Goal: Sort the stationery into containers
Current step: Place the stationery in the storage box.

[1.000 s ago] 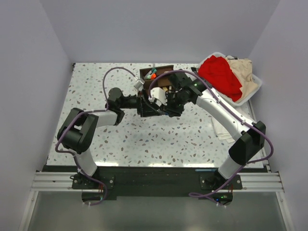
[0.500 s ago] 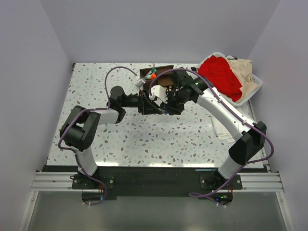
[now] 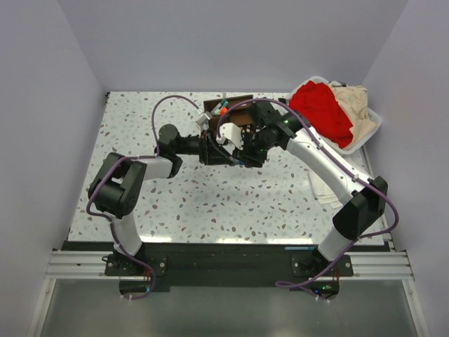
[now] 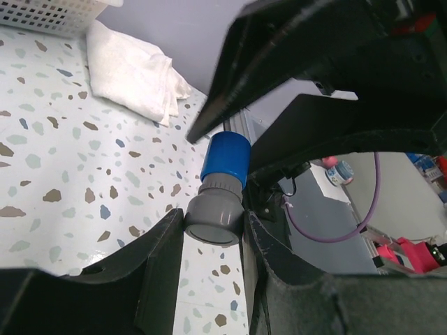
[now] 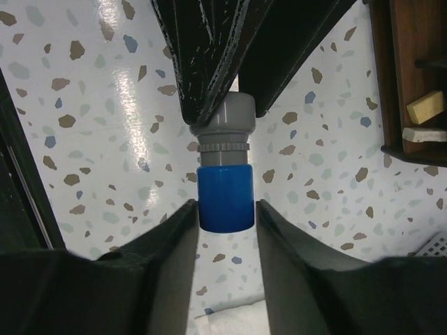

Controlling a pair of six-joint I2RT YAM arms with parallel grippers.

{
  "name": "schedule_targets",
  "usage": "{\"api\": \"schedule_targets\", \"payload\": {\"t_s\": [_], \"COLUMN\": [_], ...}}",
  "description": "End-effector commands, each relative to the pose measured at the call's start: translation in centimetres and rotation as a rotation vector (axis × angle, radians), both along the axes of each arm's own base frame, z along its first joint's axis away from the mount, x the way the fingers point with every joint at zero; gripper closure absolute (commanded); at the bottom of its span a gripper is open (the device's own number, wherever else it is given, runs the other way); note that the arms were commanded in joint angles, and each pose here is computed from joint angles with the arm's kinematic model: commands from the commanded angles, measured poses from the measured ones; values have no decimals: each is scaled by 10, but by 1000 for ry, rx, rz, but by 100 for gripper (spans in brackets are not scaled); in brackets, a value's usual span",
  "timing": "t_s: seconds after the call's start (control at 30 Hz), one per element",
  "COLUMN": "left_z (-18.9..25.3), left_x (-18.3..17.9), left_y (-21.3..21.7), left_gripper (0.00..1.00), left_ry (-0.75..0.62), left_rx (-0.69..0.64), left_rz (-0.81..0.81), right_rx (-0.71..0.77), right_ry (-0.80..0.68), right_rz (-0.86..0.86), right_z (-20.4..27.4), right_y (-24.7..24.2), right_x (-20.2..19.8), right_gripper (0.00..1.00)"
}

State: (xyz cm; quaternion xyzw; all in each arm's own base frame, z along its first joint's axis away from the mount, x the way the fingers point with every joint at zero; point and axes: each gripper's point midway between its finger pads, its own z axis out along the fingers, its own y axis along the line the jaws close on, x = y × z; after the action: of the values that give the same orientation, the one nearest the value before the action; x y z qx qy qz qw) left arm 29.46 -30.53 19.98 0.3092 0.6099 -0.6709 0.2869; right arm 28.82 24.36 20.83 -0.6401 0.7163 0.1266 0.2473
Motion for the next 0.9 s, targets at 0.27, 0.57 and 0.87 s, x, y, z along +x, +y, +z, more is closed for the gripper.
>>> {"api": "schedule_targets", "payload": {"t_s": [0.27, 0.57, 0.87], "left_z": [37, 44, 43], "left_x": [-8, -8, 24], "left_y": [45, 55, 79], "left_gripper": [100, 100, 100], "left_ry": [-22, 58, 62], "left_rx": [-30, -2, 5], "left_rz": [-63, -46, 60], "right_rx": [353, 902, 993], "right_ry": [-92, 498, 944], "right_rz": [-87, -490, -798], "right_z": [71, 102, 29], "right_y": [-18, -1, -6], "right_x": [-3, 11, 58], "right_gripper": [44, 48, 47]}}
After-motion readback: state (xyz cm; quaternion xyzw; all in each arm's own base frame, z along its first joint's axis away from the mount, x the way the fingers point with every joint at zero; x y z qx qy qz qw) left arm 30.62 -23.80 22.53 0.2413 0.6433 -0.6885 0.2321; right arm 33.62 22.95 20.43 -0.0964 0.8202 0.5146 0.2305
